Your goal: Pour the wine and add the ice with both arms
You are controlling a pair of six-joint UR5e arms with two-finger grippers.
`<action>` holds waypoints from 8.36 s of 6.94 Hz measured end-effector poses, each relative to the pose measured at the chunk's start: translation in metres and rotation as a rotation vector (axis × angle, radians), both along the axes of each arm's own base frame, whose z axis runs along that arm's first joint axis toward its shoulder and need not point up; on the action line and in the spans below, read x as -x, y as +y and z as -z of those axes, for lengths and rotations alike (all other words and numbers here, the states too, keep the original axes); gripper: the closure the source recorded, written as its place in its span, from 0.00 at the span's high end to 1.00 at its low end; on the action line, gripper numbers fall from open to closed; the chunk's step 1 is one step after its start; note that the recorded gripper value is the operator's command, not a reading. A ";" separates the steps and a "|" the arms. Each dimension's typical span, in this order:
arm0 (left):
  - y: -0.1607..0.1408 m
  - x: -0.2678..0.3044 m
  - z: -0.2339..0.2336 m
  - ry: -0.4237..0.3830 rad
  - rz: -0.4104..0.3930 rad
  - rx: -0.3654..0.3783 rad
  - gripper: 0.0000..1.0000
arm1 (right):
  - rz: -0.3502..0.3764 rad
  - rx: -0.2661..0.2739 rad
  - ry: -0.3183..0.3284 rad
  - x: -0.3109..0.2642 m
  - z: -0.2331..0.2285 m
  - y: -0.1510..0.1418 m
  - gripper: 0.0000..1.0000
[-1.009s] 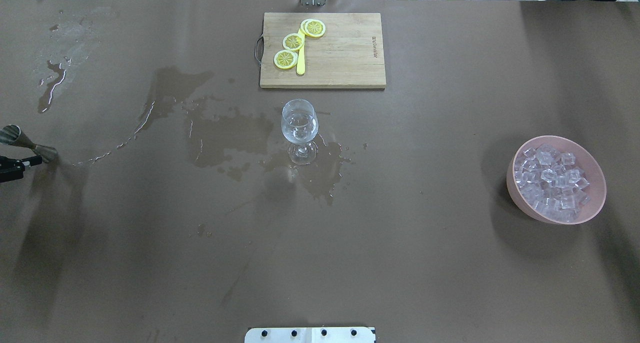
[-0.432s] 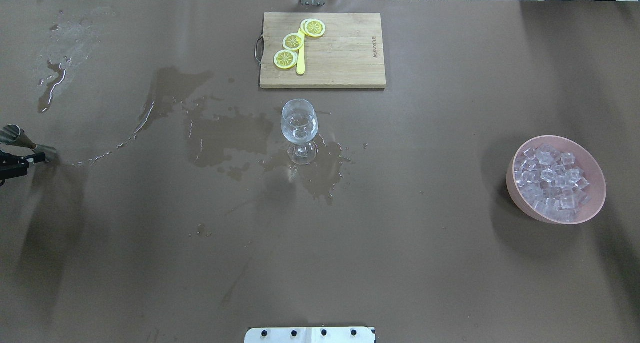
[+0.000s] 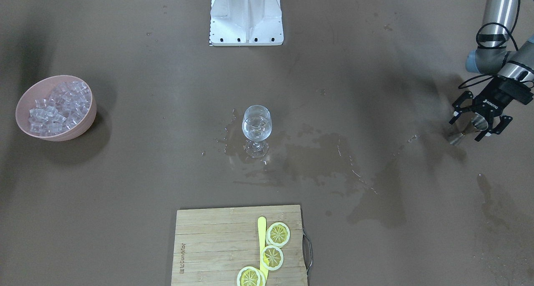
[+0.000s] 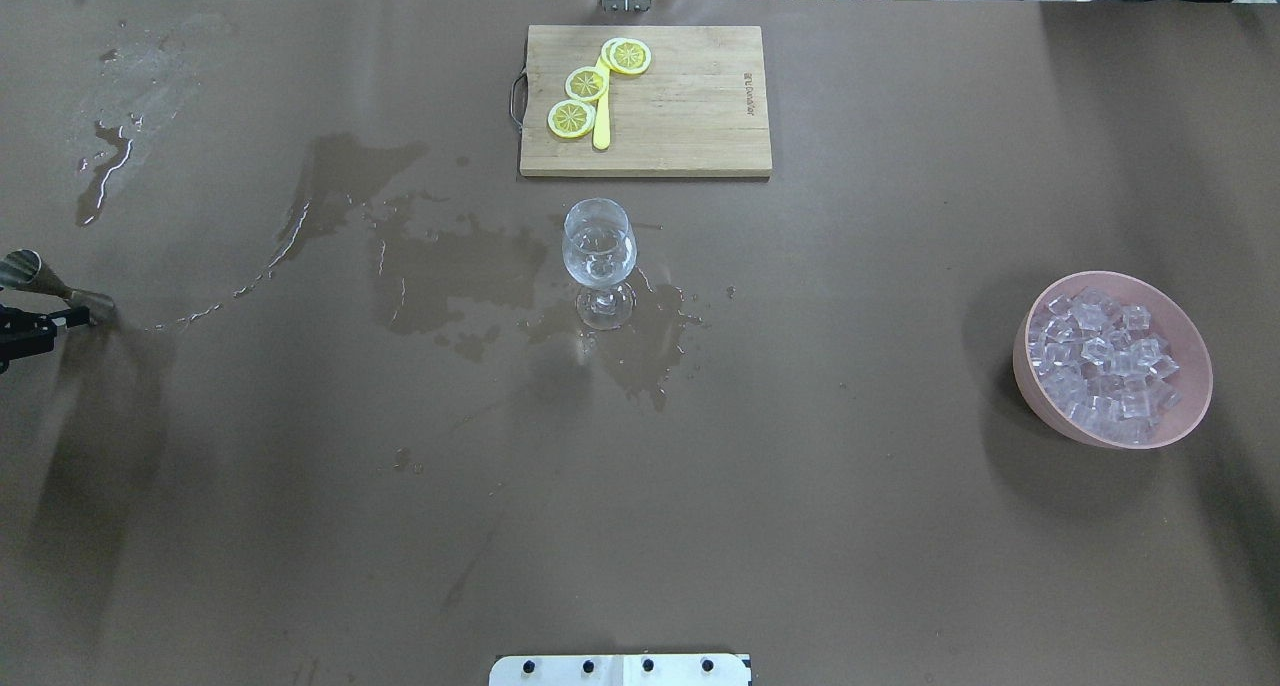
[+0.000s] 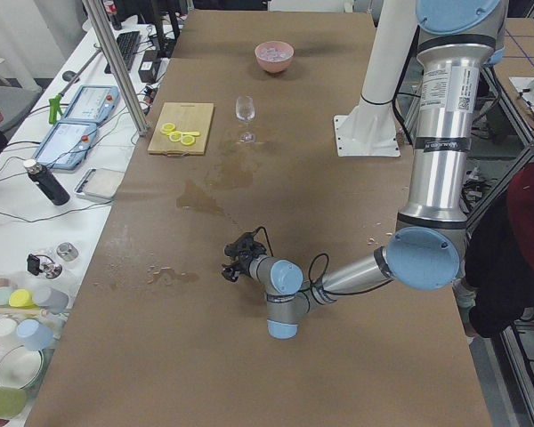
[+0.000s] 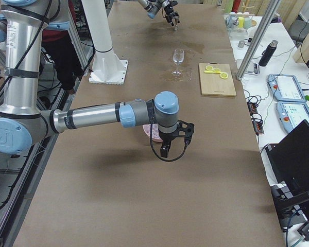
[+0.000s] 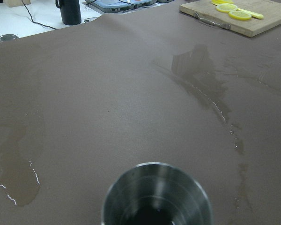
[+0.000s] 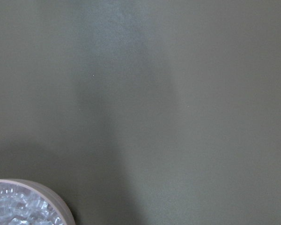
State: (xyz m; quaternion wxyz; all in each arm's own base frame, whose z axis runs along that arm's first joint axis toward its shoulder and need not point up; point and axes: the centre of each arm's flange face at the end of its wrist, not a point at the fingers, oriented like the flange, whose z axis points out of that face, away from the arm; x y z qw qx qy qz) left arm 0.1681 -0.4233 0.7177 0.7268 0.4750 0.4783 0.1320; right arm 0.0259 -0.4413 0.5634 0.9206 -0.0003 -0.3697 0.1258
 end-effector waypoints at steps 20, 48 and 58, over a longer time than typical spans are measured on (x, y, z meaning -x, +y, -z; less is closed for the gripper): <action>-0.001 0.000 -0.002 -0.005 0.005 0.012 0.45 | -0.021 0.016 0.000 -0.009 -0.007 0.007 1.00; -0.009 -0.006 0.027 0.091 0.010 0.039 0.00 | -0.049 0.014 -0.003 -0.024 -0.008 0.016 1.00; -0.127 -0.086 0.230 0.191 0.006 0.038 0.00 | -0.093 0.038 -0.087 -0.007 0.032 0.017 1.00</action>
